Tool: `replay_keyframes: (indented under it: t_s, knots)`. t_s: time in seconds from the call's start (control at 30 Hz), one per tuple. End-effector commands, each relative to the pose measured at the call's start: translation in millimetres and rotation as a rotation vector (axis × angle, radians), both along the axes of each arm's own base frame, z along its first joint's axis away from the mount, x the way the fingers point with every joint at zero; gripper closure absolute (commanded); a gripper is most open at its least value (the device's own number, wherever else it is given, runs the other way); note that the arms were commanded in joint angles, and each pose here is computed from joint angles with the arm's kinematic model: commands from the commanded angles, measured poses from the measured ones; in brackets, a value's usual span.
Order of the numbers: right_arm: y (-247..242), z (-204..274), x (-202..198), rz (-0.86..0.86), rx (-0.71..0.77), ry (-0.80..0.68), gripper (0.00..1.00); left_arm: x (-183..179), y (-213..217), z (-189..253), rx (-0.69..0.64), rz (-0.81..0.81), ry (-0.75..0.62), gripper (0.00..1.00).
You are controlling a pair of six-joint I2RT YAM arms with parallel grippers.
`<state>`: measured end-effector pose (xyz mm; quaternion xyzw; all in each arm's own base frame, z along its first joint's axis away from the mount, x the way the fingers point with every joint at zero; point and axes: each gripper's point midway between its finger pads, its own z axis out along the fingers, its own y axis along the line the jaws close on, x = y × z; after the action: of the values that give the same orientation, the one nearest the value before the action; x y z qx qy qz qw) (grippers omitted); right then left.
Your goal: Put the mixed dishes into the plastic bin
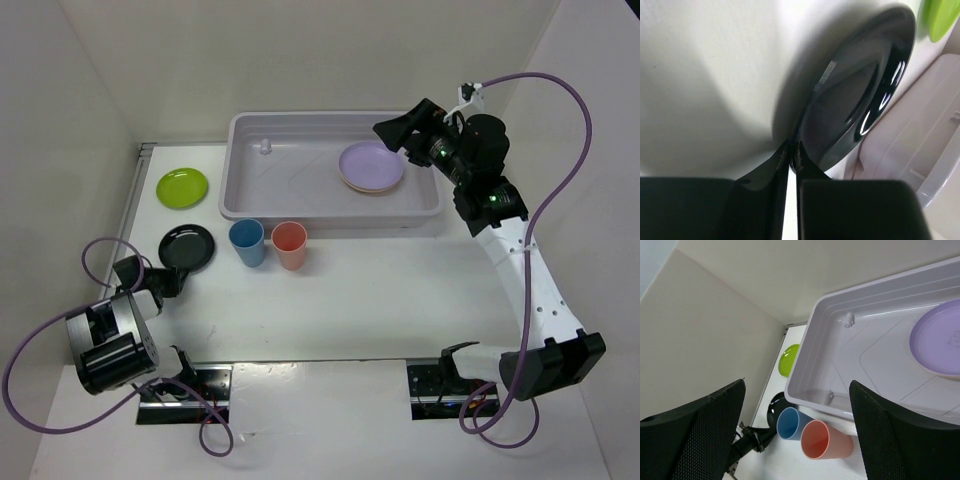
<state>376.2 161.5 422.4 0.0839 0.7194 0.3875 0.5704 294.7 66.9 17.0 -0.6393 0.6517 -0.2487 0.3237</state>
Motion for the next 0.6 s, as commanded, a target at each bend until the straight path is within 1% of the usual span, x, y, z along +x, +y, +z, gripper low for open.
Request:
replay_keyframes:
  t_s: [0.0, 0.03, 0.07, 0.13, 0.17, 0.2, 0.27, 0.3, 0.33, 0.4, 0.43, 0.47, 0.57]
  knots:
    - [2.2, 33.3, -2.6, 0.006, 0.033, -0.08, 0.11, -5.2, 3.8, -7.9, 0.023, 0.011, 0.022, 0.89]
    - [2.2, 35.5, -2.5, 0.006, 0.035, -0.089, 0.11, -4.1, 4.4, -4.6, 0.029, 0.011, 0.011, 0.91]
    - [3.7, 35.4, -3.6, 0.017, 0.035, -0.089, 0.11, -6.0, 5.2, -6.8, 0.037, 0.011, 0.023, 0.96]
    - [9.2, 31.9, -3.1, 0.035, 0.033, -0.08, 0.11, -4.0, 6.3, 2.4, 0.052, 0.012, -0.003, 1.0]
    - [9.2, 31.9, -3.1, 0.035, 0.033, -0.08, 0.11, -4.3, 6.2, 5.8, 0.056, 0.012, -0.01, 1.0]
    - [9.2, 31.9, -3.1, 0.035, 0.033, -0.08, 0.11, -2.3, 7.4, 18.3, 0.076, 0.013, -0.046, 1.0]
    - [9.0, 34.0, -4.1, 0.035, 0.033, -0.08, 0.11, -9.5, 10.9, 24.6, 0.096, 0.043, -0.025, 1.0]
    - [12.4, 34.0, -5.7, 0.044, 0.034, -0.08, 0.11, -7.6, 15.7, 47.4, 0.145, 0.054, -0.075, 1.0]
    - [12.4, 34.0, -5.7, 0.044, 0.034, -0.08, 0.11, -9.4, 18.6, 60.6, 0.162, 0.063, -0.066, 1.0]
    - [12.3, 31.4, -5.9, 0.044, 0.031, -0.069, 0.11, -8.1, 27.7, 96.7, 0.256, 0.071, -0.117, 1.0]
    - [12.3, 31.4, -5.9, 0.044, 0.031, -0.069, 0.11, -7.9, 28.5, 103.9, 0.273, 0.054, -0.105, 1.0]
    - [12.3, 31.4, -5.9, 0.044, 0.031, -0.069, 0.11, 0.4, 33.7, 125.9, 0.302, 0.047, -0.132, 1.0]
    - [15.4, 32.7, -11.0, 0.055, 0.032, -0.069, 0.11, 8.0, 30.7, 159.0, 0.315, 0.023, -0.202, 1.0]
